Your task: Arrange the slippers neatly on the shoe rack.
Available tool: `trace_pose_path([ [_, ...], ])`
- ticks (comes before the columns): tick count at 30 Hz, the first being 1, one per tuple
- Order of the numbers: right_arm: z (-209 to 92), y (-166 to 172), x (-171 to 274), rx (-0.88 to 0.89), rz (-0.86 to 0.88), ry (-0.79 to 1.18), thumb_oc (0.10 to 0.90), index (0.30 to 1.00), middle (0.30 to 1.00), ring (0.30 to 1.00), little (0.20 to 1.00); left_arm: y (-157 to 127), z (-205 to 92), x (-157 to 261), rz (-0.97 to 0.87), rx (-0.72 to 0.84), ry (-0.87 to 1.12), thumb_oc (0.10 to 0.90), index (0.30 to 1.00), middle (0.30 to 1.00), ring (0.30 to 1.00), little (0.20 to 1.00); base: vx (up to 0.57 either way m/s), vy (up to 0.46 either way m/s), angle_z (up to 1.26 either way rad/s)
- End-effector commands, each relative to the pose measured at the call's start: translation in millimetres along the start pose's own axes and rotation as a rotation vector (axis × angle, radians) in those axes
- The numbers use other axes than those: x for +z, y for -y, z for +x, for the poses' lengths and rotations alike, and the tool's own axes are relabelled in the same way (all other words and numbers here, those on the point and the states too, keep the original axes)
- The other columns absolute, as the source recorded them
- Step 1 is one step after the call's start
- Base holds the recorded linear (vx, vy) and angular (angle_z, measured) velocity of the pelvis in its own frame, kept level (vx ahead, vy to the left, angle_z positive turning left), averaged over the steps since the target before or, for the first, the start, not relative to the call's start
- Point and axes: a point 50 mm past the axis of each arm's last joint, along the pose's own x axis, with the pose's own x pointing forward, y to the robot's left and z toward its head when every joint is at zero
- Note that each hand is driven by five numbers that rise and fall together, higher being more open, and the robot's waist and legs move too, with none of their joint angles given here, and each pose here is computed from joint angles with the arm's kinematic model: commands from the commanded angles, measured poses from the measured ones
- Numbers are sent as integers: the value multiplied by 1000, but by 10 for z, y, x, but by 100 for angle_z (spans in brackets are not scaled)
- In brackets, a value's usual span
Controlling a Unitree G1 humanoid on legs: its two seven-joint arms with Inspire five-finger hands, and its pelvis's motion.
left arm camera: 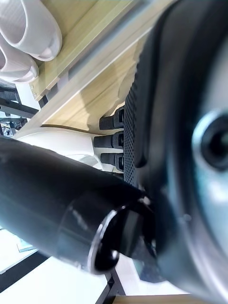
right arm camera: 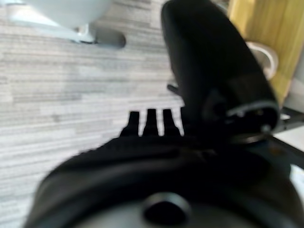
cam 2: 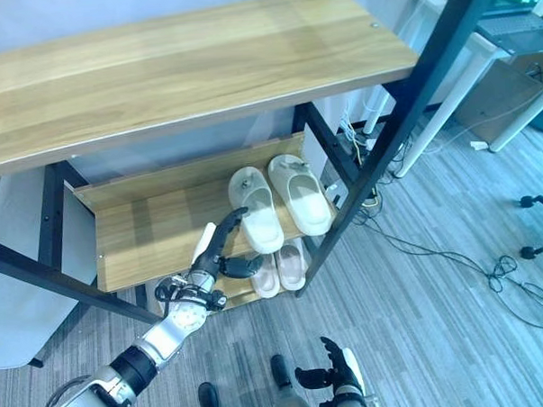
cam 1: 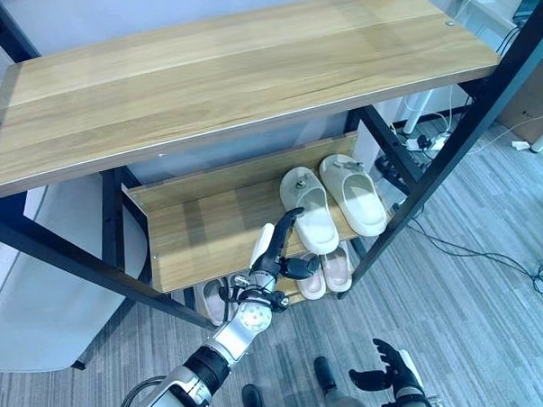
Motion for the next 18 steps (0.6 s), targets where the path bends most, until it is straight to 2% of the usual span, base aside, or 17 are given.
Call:
trace_pose_path([
  [1,76,150,157,-65,17,66,800,900,900,900,900,218,316,662,-83,-50,225,800,900,900,900,900,0,0,0],
  [18,75,178,117,-71,18,52,800,900,900,900,900,391,331,822,-138,-121,259,800,900,900,900,900,2,-4,-1],
])
